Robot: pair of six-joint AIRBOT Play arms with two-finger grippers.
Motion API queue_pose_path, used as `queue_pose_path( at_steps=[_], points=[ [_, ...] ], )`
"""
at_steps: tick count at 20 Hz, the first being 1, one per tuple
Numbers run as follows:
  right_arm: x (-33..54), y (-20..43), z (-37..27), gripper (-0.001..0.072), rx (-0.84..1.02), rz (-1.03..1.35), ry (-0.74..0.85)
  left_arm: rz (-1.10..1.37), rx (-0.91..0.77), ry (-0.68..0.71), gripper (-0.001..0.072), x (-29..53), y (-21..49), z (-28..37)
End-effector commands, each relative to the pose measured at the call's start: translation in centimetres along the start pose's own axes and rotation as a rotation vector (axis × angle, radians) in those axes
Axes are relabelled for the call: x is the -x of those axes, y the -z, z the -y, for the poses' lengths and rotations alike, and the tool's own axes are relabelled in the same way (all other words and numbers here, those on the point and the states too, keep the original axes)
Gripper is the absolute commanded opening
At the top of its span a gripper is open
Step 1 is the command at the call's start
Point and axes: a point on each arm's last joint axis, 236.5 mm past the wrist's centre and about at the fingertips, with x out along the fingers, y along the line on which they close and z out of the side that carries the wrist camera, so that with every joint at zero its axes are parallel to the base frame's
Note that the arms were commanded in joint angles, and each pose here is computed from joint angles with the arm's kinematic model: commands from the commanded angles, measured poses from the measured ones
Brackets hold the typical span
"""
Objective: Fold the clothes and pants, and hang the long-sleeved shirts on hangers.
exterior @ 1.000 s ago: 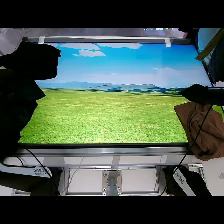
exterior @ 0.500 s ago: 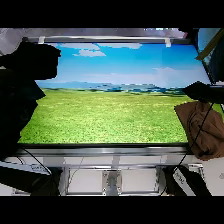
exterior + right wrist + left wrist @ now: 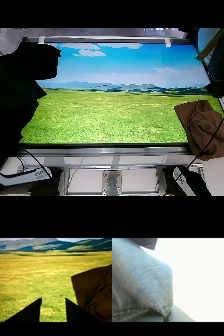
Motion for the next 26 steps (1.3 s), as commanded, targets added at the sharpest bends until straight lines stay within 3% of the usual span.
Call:
queue_pose_path(
  at_steps=[1,4,6,10,11,12,13,14,15,17,19,21,23,24,25,26],
  points=[
    [3.0,-1.2,3.3,0.0344,0.081,0.038,0.161,0.047,-0.26,0.32,0.0021,3.6,1.7,17.0],
    [2.7,-2.1,3.3,0.0344,0.081,0.069,0.16,-0.125,-0.463,0.538,0.0021,2.1,9.5,28.6],
    [2.1,-2.4,3.4,0.0344,0.079,0.064,0.154,-0.289,-0.608,0.61,0.0022,-0.4,17.2,34.1],
    [-0.4,-2.2,2.1,0.0345,0.066,0.027,0.072,-0.56,-0.884,0.589,0.0024,-7.9,32.9,39.5],
    [-1.2,-2.1,1.8,0.0345,0.061,0.013,0.051,-0.579,-0.905,0.589,0.0061,-9.6,35.4,40.8],
    [-2.0,-1.9,1.6,0.0345,0.056,-0.005,0.031,-0.565,-0.907,0.6,0.0285,-10.9,36.5,42.0],
    [-3.0,-1.5,1.6,0.0345,0.05,-0.031,0.021,-0.522,-0.905,0.602,0.0579,-11.8,35.8,42.9],
    [-4.0,-1.0,1.7,0.0346,0.044,-0.061,0.014,-0.439,-0.905,0.576,0.0714,-12.4,32.9,43.3],
    [-5.0,-0.3,1.8,0.0346,0.039,-0.089,0.008,-0.336,-0.906,0.504,0.0708,-12.9,28.2,42.6],
    [-7.2,1.8,1.7,0.0346,0.024,-0.164,-0.01,-0.109,-0.843,0.253,0.0707,-13.2,16.3,37.6],
    [-9.7,5.4,0.6,0.0348,-0.006,-0.263,-0.07,0.027,-0.666,0.018,0.0707,-12.5,6.8,29.0],
    [-12.6,9.0,-2.3,0.0355,-0.075,-0.329,-0.196,0.0,-0.437,-0.095,0.0706,-13.4,3.1,20.0],
    [-15.0,10.9,-7.5,0.0359,-0.209,-0.324,-0.413,-0.115,-0.21,-0.06,0.0706,-16.4,3.7,14.0],
    [-15.5,11.5,-10.5,0.0417,-0.248,-0.313,-0.537,-0.174,-0.095,-0.009,0.0706,-18.3,4.7,12.3],
    [-15.7,12.2,-12.7,0.055,-0.266,-0.314,-0.619,-0.221,0.014,0.047,0.0706,-20.3,5.5,11.0],
    [-16.2,13.4,-14.2,0.0571,-0.276,-0.337,-0.652,-0.252,0.088,0.101,0.0705,-22.2,6.2,10.3]
  ],
)
